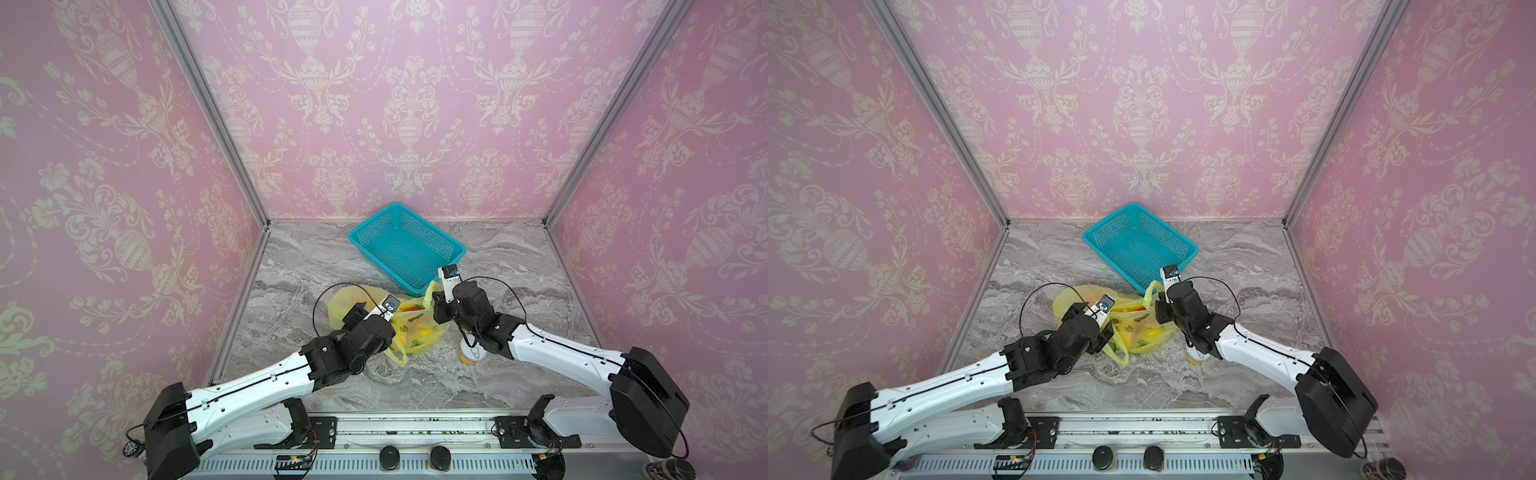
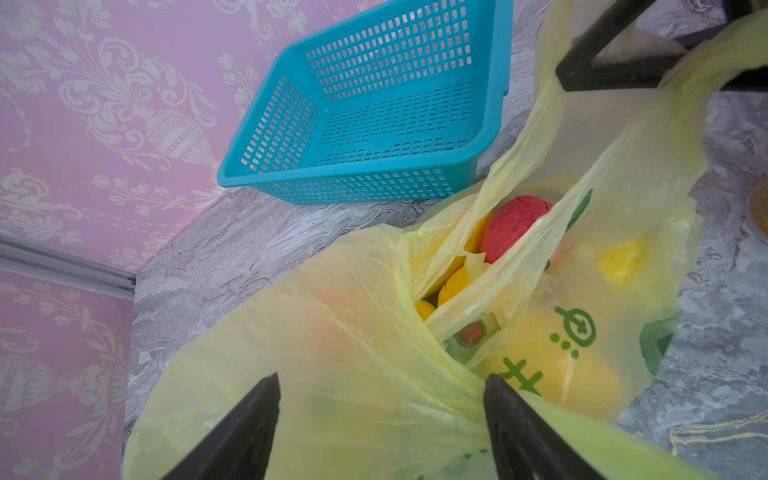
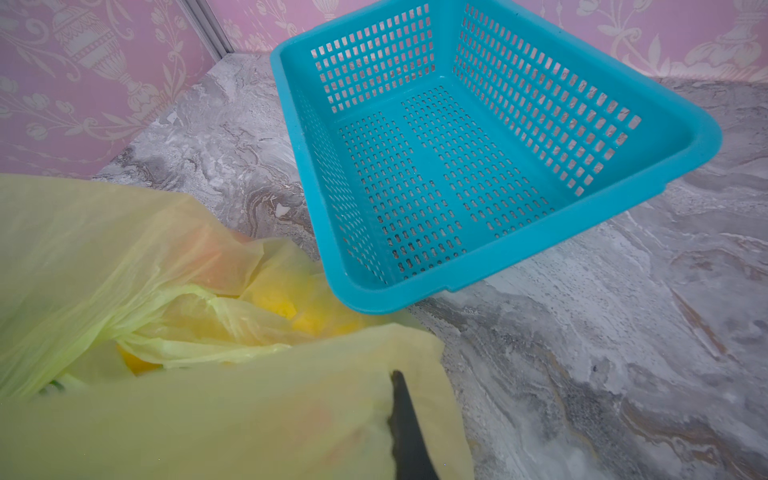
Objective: Untie the knot of the plastic bag and take out the fruit
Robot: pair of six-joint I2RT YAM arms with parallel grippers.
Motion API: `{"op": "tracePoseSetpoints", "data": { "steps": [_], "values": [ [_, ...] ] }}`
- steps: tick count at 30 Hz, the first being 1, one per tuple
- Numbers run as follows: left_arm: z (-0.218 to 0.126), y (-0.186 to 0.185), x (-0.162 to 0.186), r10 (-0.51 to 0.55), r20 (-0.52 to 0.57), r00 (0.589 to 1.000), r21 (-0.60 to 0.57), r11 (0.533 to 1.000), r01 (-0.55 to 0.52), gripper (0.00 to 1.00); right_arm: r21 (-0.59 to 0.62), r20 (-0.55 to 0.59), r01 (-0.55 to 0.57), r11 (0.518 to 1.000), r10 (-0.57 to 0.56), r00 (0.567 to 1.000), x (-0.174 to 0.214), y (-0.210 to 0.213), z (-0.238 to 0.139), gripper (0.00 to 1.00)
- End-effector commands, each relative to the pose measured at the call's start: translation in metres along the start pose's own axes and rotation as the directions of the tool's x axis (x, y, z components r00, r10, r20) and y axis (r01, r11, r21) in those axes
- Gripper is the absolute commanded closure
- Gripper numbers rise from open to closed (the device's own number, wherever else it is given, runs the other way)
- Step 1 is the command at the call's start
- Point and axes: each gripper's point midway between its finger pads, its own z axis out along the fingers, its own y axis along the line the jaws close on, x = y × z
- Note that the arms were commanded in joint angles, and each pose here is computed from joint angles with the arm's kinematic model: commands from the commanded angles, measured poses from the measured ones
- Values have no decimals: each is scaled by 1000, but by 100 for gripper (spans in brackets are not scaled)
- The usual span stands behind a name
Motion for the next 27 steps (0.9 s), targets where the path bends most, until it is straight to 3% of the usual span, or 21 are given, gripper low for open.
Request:
{"op": "tracePoseSetpoints", "data": {
  "steps": [1,9,14,20,27],
  "values": [
    [-4,4,-9,42,2,999,-26,999,-42,21,-14,19,-24,1000,25,1000,-4,0,-3,100],
    [-33,27,-14,-41,66,997,-50,998,44,21,-3,16,-26,1000,26,1000,-3,-3,-1,100],
    [-42,44,6,-85,13,996,-114,990,86,21,4,14,-31,1000,30,999,-3,-6,0,100],
    [-25,14,8,-6,-36,999,-24,1000,6,20,-22,13,-38,999,38,999,-8,-1,0,100],
    [-3,0,-3,106,-68,992,-57,992,-110,17,-34,22,-46,998,47,999,-10,0,-4,100]
  ]
}}
